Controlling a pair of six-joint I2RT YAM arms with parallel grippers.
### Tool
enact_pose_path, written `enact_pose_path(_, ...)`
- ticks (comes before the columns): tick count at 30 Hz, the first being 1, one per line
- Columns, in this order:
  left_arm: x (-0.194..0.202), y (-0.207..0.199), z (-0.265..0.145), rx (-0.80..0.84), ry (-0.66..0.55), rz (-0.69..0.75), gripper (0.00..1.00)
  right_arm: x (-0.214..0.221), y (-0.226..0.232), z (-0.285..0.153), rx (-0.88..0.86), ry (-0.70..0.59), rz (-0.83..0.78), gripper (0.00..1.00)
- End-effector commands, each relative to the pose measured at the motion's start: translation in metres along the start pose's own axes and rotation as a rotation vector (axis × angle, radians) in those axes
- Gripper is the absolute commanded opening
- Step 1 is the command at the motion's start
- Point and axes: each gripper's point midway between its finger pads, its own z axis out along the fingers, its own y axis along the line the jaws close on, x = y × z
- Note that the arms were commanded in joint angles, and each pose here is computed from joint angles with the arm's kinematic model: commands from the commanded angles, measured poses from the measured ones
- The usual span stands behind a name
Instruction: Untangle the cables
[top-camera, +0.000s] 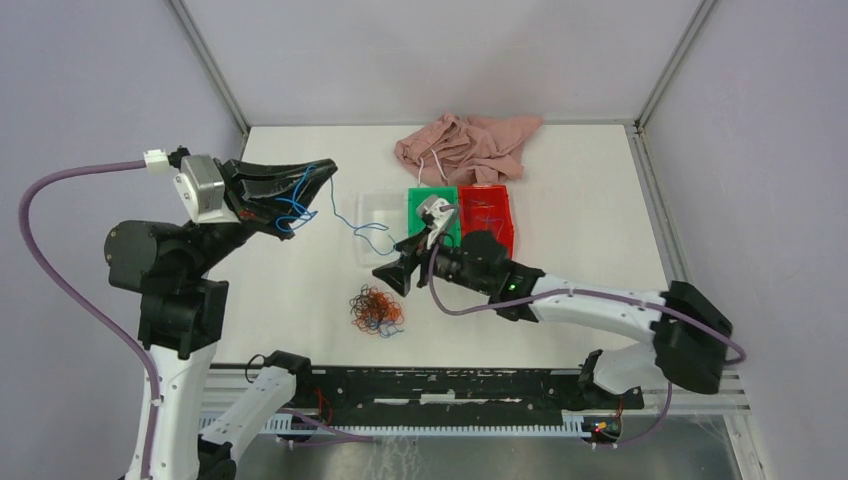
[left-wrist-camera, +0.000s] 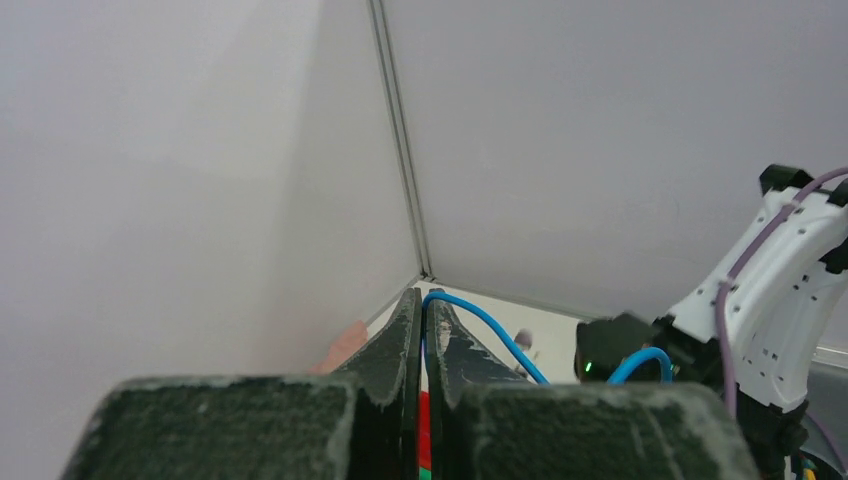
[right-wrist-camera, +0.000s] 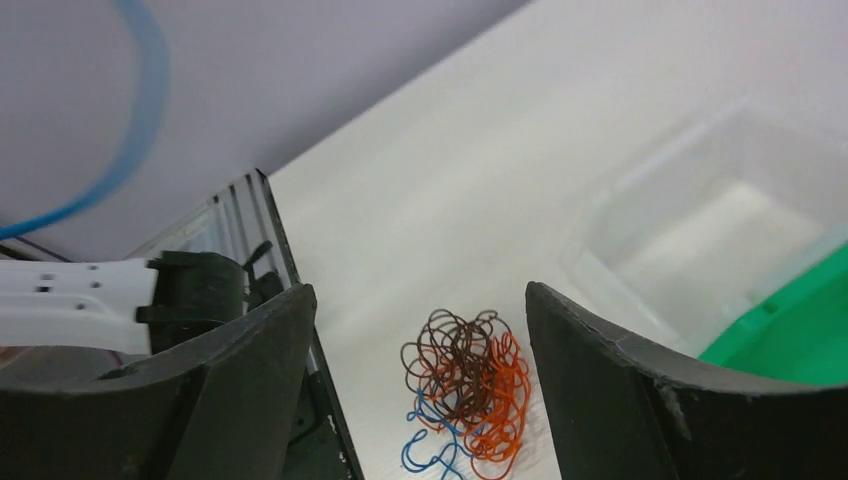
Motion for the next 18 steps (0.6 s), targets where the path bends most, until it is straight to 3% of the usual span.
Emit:
enact_pose_path(1,0.017,0.001,-0.008,-0.028,0.02,0.012,0.03,-0.053,0.025,-0.036,-0.062,-0.057,-0.184,0.85)
enact_pose_path(9,0.054,-0.005,-0.016,-0.011,0.098,-0.07,0.03,-0.101,0.052,-0.073,-0.131,-0.132,-0.341,0.86)
enact_pose_path(18,0.061,-0.006,-0.019,-0.015,0.108,-0.088,0.03,-0.132,0.096,-0.068,-0.317,-0.146,-0.395,0.82)
